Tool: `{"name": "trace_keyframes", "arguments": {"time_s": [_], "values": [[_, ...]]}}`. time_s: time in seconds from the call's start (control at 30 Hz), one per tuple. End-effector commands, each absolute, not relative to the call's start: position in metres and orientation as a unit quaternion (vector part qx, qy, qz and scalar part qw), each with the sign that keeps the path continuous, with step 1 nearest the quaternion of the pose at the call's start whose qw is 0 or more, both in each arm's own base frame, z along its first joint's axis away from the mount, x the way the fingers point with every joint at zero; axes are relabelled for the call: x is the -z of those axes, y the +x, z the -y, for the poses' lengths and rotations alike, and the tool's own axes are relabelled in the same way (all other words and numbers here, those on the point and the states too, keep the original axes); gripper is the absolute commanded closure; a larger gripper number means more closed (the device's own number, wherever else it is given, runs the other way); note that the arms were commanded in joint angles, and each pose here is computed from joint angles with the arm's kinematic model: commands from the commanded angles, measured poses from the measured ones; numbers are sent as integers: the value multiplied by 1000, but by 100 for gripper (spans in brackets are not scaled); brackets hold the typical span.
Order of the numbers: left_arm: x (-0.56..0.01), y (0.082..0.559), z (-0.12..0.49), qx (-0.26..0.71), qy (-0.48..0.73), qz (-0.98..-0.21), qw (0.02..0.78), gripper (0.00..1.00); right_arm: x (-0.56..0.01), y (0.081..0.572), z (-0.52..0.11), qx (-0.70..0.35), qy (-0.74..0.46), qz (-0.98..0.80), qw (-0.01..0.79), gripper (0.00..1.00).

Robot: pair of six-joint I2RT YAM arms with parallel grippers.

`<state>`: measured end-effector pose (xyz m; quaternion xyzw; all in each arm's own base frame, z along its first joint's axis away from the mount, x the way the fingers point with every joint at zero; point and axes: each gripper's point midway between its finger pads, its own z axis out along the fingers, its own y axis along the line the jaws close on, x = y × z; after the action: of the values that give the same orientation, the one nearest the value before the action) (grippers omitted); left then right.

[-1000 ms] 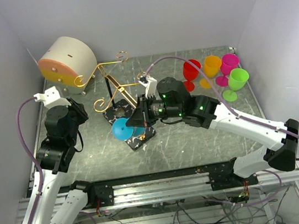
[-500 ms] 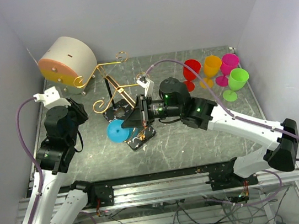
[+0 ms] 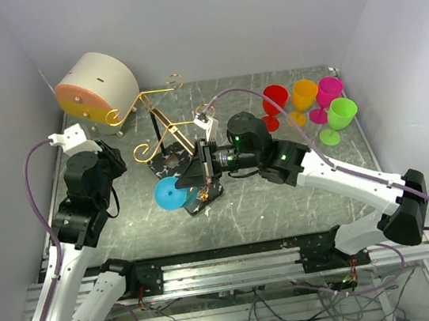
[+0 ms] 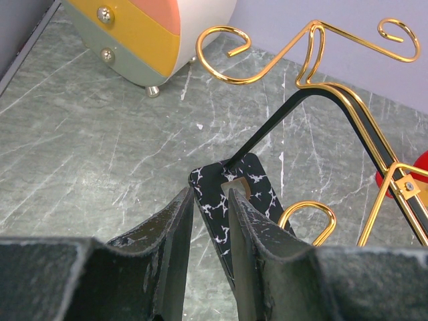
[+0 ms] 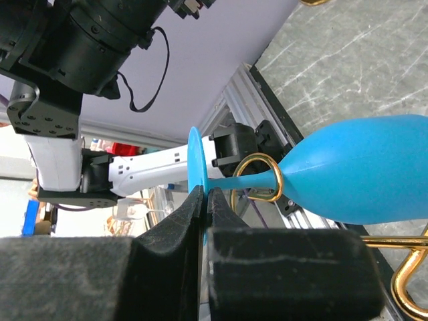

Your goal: Take the wine glass off the wine glass rack

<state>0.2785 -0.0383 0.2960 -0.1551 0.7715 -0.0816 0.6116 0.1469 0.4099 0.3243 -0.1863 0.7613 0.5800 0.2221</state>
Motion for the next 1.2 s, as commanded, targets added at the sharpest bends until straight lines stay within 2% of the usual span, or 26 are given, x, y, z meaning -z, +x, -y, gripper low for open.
{"name": "trace_keyframes", "arguments": {"time_s": [0.0,0.4,0.77,1.0,1.17], "values": [[-297,281,35,74,-160,-766,618,62,-324,140,-401,-579,-197,-760,221,100],[-296,282,35,75,-161,-767,617,62,-315,149,-385,-545,-176,-780,253,100],[-298,280,35,77,-161,-764,620,62,-327,189,-385,-507,-130,-790,319,100],[-301,278,33,76,-163,-760,624,61,-333,202,-404,-523,-135,-776,325,100],[-303,278,32,75,-164,-759,626,61,-349,188,-423,-578,-180,-736,304,100]]}}
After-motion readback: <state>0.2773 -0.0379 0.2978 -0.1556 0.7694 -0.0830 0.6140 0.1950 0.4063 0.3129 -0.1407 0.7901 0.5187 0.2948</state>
